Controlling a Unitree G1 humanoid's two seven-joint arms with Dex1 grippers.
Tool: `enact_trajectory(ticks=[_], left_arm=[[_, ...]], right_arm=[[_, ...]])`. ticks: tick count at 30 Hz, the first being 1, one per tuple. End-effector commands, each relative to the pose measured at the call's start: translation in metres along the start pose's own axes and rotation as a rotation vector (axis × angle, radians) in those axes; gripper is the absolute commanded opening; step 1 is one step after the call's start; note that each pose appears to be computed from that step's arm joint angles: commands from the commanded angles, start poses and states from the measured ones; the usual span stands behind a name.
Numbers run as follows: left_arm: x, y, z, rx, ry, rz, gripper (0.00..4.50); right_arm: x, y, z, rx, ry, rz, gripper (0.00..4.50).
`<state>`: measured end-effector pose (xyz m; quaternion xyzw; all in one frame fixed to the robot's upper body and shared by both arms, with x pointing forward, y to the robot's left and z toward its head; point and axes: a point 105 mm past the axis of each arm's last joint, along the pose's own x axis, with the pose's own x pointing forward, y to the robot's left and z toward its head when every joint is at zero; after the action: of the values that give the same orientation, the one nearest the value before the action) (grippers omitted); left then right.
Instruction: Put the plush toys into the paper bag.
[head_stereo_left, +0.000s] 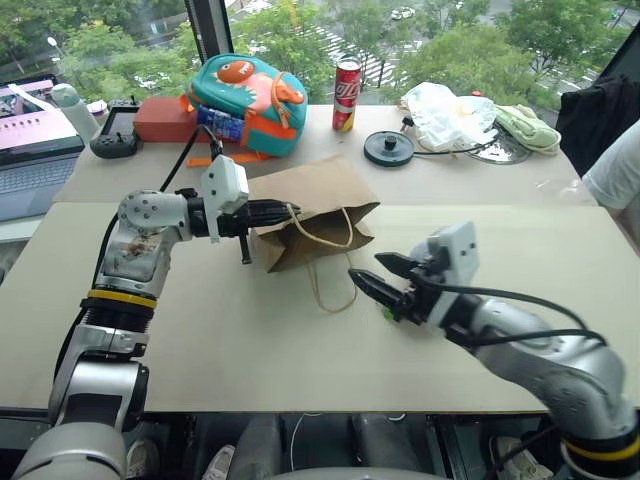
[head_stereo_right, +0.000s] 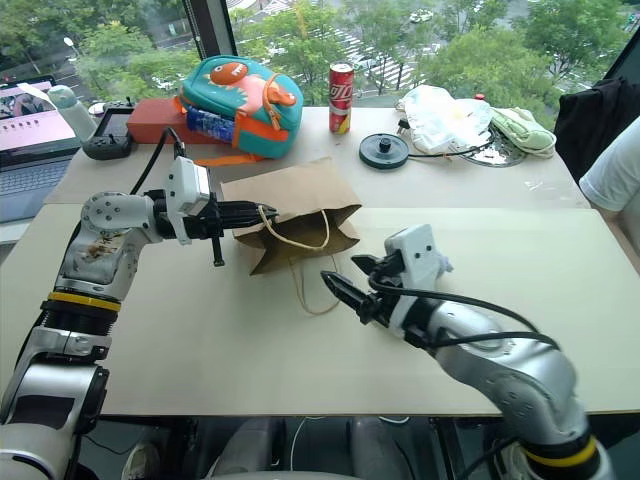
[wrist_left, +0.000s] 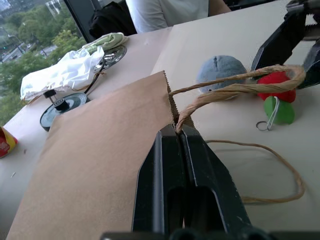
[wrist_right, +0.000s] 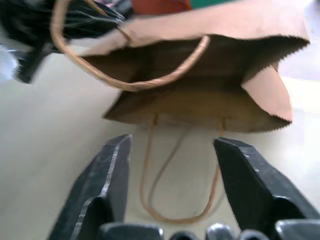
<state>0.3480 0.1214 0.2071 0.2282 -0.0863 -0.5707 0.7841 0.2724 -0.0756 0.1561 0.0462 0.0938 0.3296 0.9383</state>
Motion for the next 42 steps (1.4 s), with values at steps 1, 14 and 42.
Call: enact_trajectory(ticks=[1,14,42], left_arm=[[-0.001,0.005,0.014,0.045,-0.025,0.023,0.0],[0.006,0.019,0.024,-0.074,-0.092,0.085,0.0],[0.01,0.026,0.038,-0.221,-0.162,0.142,0.0]], right_arm=[[0.012,0.007,0.001,-0.035,-0.019,-0.022,1.37],[0.046,0.006,0.012,-0.08,-0.121,-0.04,0.03],[0.118,-0.011,-0.019,-0.1,-0.088,-0.152,0.03]])
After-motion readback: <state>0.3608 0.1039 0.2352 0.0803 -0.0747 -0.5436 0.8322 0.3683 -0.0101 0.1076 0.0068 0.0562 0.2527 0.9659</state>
